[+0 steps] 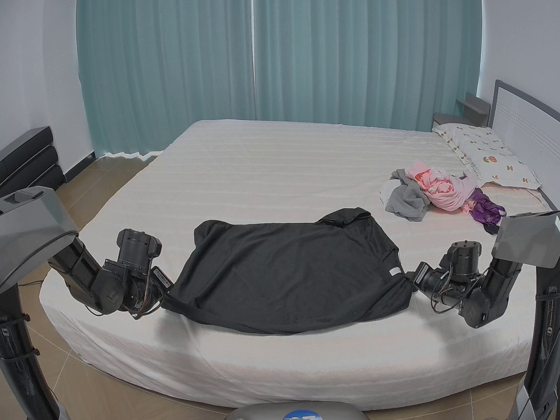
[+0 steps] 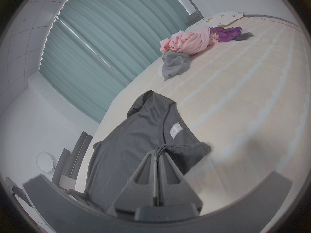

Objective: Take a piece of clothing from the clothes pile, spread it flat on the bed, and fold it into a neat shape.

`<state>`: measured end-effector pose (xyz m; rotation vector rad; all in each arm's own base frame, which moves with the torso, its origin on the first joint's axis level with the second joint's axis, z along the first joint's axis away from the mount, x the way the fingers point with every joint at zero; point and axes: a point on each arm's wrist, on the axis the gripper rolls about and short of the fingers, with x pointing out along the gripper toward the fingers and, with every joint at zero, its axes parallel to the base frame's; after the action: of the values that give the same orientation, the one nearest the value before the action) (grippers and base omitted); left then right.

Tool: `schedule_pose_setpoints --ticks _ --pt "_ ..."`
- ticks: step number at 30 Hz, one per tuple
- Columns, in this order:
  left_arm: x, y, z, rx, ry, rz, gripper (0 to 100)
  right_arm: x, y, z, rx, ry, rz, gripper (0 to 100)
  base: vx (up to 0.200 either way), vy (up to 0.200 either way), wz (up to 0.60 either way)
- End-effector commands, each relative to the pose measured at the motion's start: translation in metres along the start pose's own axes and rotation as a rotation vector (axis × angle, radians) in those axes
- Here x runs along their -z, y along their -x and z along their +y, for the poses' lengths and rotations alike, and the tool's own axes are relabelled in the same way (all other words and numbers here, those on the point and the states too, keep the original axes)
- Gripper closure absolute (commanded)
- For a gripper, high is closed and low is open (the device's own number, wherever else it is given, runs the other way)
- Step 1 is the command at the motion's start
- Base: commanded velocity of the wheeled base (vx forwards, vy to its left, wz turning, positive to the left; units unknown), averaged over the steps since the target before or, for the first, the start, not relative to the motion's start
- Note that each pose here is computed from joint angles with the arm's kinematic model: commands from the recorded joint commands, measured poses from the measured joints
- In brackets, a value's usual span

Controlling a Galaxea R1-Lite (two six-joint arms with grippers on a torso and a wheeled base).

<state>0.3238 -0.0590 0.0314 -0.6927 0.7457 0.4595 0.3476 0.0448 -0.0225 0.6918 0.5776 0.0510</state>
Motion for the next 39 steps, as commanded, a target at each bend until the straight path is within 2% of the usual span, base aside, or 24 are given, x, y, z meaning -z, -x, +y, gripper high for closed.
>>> schedule_pose_setpoints --ticks 1,6,11,15,22,23,27,30,33,35,37,39 --pt "-0.007 0.001 -0.008 0.034 0.042 -0.030 100 -0.021 -0.020 0.014 -0.030 0.005 -0.044 100 0.000 0.000 0.00" --pt "-0.021 0.011 -0.016 0.073 0.062 -0.070 100 -0.034 -0.039 0.025 -0.032 -0.002 -0.046 100 0.000 0.000 0.00" --pt "-0.039 0.005 -0.024 0.098 0.096 -0.110 100 -0.041 -0.060 0.031 -0.014 -0.006 -0.084 100 0.000 0.000 0.00" --pt "-0.036 -0.013 -0.025 0.071 0.091 -0.090 100 -0.039 -0.078 0.029 0.018 -0.006 -0.116 100 0.000 0.000 0.00" --pt "-0.036 -0.035 -0.030 0.047 0.091 -0.074 100 -0.031 -0.094 0.020 0.030 -0.018 -0.111 100 0.000 0.000 0.00" --pt "-0.035 -0.037 -0.029 0.043 0.090 -0.071 100 -0.031 -0.095 0.020 0.030 -0.022 -0.111 0 0.000 0.000 0.00" --pt "-0.033 -0.038 -0.029 0.041 0.086 -0.065 100 -0.030 -0.091 0.020 0.019 -0.031 -0.104 0 0.000 0.000 0.00" --pt "-0.032 -0.036 -0.027 0.037 0.085 -0.063 100 -0.048 -0.068 0.035 -0.015 -0.038 -0.133 0 0.000 0.000 0.00" --pt "-0.031 -0.033 -0.025 0.030 0.083 -0.060 100 -0.051 -0.048 0.041 -0.038 -0.036 -0.115 0 0.000 0.000 0.00" --pt "-0.031 -0.030 -0.024 0.031 0.080 -0.059 100 -0.050 -0.040 0.042 -0.040 -0.035 -0.096 0 0.000 0.000 0.00" --pt "-0.030 -0.026 -0.023 0.027 0.076 -0.052 100 -0.034 -0.020 0.038 -0.037 -0.034 -0.009 0 0.000 0.000 0.00" --pt "-0.029 -0.025 -0.023 0.027 0.073 -0.049 100 -0.029 -0.016 0.035 -0.035 -0.032 0.018 0 0.000 0.000 0.00"
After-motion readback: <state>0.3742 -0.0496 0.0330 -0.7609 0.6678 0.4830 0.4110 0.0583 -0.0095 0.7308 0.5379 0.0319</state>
